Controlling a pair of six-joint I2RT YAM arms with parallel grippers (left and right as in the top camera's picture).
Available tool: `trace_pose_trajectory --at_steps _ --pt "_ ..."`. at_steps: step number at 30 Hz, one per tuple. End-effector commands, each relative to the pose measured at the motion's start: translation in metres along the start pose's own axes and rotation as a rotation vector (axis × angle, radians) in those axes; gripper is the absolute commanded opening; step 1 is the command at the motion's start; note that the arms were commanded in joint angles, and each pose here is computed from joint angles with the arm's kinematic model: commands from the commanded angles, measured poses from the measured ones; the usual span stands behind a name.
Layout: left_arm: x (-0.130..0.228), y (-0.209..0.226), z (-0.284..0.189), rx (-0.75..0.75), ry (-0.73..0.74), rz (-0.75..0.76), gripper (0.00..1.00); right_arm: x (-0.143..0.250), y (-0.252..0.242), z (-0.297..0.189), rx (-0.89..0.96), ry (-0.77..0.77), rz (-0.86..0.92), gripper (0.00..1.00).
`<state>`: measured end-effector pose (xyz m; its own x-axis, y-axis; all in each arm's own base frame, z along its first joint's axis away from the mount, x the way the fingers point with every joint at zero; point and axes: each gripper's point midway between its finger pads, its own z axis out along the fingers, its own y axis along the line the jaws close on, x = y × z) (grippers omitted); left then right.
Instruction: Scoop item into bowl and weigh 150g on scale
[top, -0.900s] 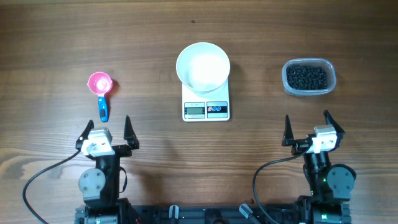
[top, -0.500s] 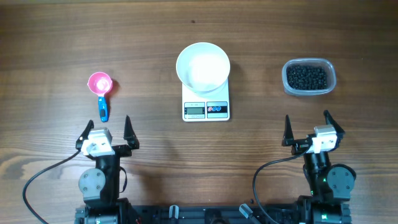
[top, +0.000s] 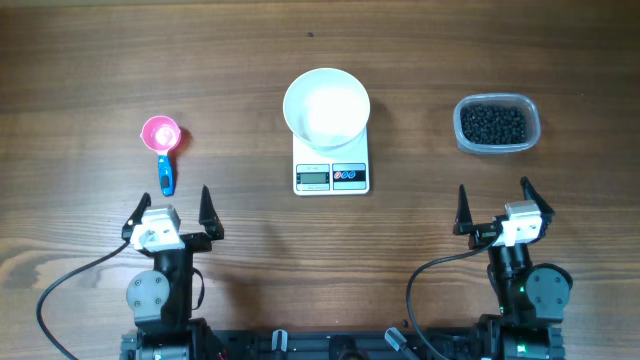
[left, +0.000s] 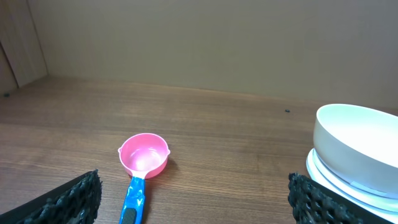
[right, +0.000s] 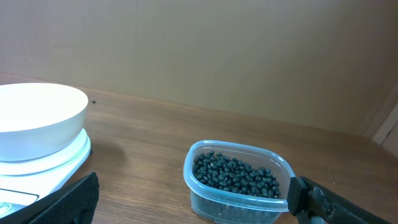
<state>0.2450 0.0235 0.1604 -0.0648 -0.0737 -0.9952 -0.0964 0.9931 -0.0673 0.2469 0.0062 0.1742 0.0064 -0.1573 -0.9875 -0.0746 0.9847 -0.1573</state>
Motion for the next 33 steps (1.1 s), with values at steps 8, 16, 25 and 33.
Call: trace_pose_trajectory --at_steps 8,16,25,33 --pt "0.002 0.003 0.0 -0.016 -0.002 -0.01 1.0 -0.002 -0.001 0.0 0.01 -0.01 -0.001 0.99" --pt "0.002 0.003 0.0 -0.016 -0.002 -0.01 1.0 -0.002 -0.001 0.0 0.01 -0.01 0.0 1.0" --pt "0.002 0.003 0.0 -0.014 -0.002 -0.01 1.0 -0.002 -0.002 0.0 0.013 -0.009 -0.001 1.0" --pt "-0.001 0.001 0.0 0.0 -0.013 -0.01 1.0 -0.013 0.016 -0.002 -0.094 -0.06 -0.005 1.0"
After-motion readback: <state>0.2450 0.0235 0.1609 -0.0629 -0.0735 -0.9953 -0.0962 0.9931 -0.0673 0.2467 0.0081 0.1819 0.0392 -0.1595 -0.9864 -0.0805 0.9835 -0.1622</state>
